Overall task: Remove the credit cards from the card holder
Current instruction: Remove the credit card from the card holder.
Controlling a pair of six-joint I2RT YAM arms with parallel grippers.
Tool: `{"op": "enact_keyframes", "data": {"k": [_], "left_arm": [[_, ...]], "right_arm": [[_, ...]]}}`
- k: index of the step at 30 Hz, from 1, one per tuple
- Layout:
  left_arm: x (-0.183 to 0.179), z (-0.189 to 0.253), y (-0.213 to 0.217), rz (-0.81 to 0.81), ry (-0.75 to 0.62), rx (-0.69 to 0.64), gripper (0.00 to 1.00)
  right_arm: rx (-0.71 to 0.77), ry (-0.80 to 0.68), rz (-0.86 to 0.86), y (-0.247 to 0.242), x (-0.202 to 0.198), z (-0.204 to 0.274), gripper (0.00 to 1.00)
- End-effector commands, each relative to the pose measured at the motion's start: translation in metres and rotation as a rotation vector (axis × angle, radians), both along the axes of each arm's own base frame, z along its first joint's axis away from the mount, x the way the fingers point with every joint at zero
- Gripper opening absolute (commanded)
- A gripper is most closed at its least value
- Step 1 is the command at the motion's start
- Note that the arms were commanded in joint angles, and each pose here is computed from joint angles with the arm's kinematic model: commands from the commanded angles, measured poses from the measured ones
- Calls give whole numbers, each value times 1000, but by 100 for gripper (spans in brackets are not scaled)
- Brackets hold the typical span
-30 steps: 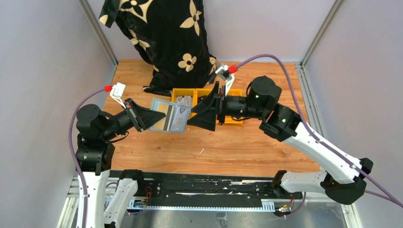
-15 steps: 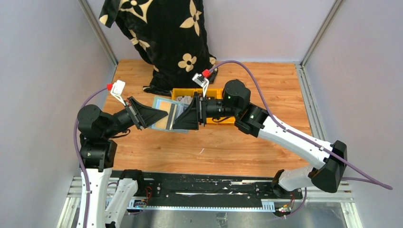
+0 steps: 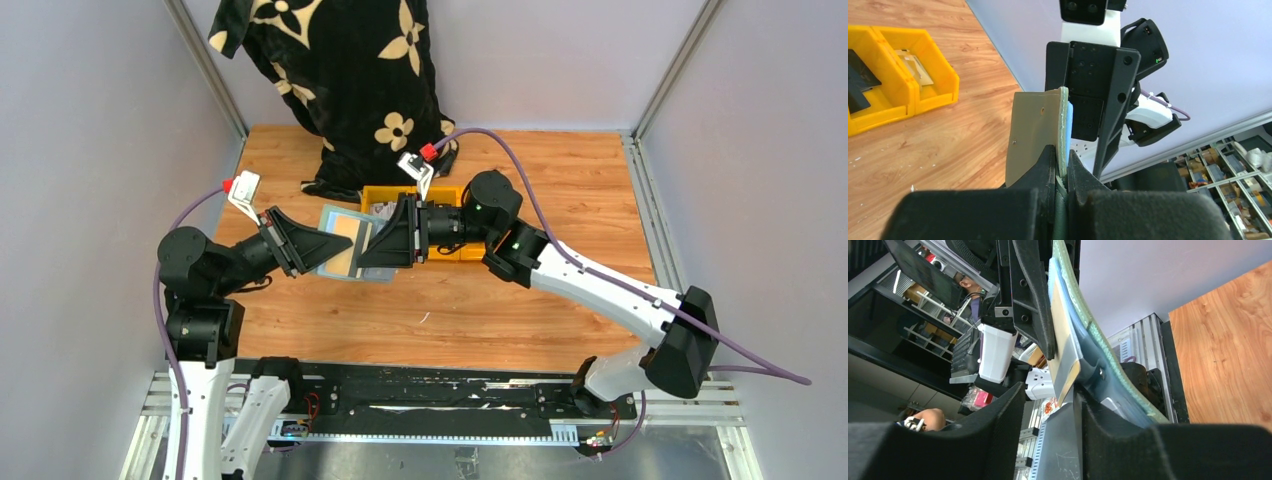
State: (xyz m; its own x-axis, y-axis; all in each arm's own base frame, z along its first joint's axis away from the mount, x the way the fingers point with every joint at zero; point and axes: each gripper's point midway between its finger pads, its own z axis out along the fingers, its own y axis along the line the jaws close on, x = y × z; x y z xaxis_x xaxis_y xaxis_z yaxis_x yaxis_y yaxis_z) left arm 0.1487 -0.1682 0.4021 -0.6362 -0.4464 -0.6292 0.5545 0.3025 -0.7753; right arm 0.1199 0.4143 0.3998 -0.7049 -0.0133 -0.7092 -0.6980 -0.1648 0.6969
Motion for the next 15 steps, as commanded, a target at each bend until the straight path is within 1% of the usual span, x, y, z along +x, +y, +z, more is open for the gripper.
{"op": "enact_keyframes", "data": {"k": [1,3,4,5,6,11,15], "left_arm": [[-11,2,-2,-28,0,-3,0],[-11,-1,-1,-25,16,-3,6],[-11,-2,-1,-23,24,-5,13],[-11,-3,-1,-23,36,-10,17],[-11,-3,-2,-25,42,-14,19],[-18,2,-3,-48,48,-35,20],[-23,5,-5,-68,49,-47,14]], "right_arm": [[113,9,46,1,-8,22,41],[137,7,53,2,-10,28,34],[141,10,53,3,-11,29,32],[142,14,53,4,-12,30,29],[141,19,52,5,-12,29,24],[146,35,40,5,-11,25,11],[157,38,39,3,-12,24,3]]}}
